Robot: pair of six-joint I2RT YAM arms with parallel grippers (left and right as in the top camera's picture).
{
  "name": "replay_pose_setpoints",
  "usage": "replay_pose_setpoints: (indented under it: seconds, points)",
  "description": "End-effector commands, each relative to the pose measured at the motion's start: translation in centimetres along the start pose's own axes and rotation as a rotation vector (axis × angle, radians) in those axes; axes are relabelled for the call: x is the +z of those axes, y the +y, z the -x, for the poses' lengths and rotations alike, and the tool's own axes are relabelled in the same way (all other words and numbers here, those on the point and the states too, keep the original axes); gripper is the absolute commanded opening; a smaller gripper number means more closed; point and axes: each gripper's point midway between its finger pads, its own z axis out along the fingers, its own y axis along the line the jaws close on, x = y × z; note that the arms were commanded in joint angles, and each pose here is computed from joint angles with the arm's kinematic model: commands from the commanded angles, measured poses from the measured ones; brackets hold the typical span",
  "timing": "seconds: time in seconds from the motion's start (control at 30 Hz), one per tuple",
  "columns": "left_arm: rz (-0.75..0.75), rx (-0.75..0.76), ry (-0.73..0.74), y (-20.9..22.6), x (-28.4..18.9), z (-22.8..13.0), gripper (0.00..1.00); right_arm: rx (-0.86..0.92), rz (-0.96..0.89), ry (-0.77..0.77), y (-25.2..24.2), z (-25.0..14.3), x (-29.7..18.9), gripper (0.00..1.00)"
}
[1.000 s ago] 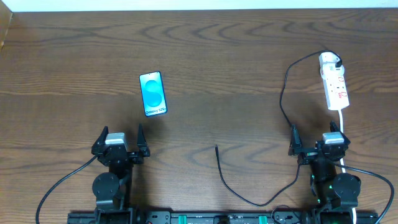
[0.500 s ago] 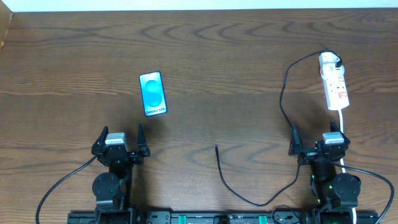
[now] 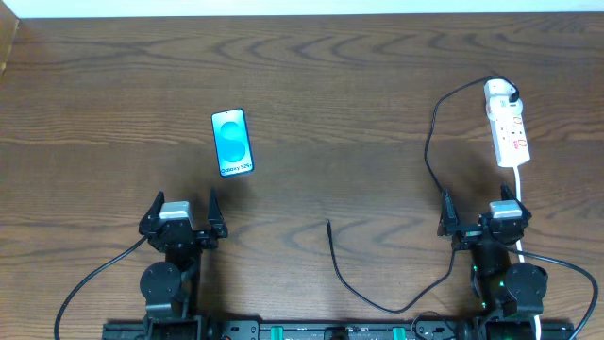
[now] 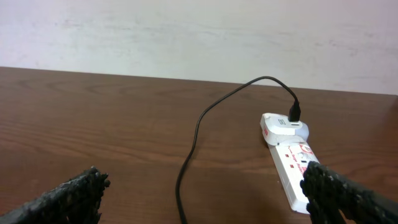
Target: Plug charger to phone and switch on socket
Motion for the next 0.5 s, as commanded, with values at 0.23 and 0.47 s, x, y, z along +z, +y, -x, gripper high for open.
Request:
replay_pose_setpoints:
  seconds: [0.23,0.47]
  points:
    - [0.019,-0.009,0.053,0.4,0.0,0.4,0.92,-0.013,0.012,-0.006,0.2,0.1,0.0,0.99]
    - [0.020,-0.008,0.093,0.3,0.6,3.1,0.92,-0.013,0.012,-0.006,0.2,0.1,0.0,0.99]
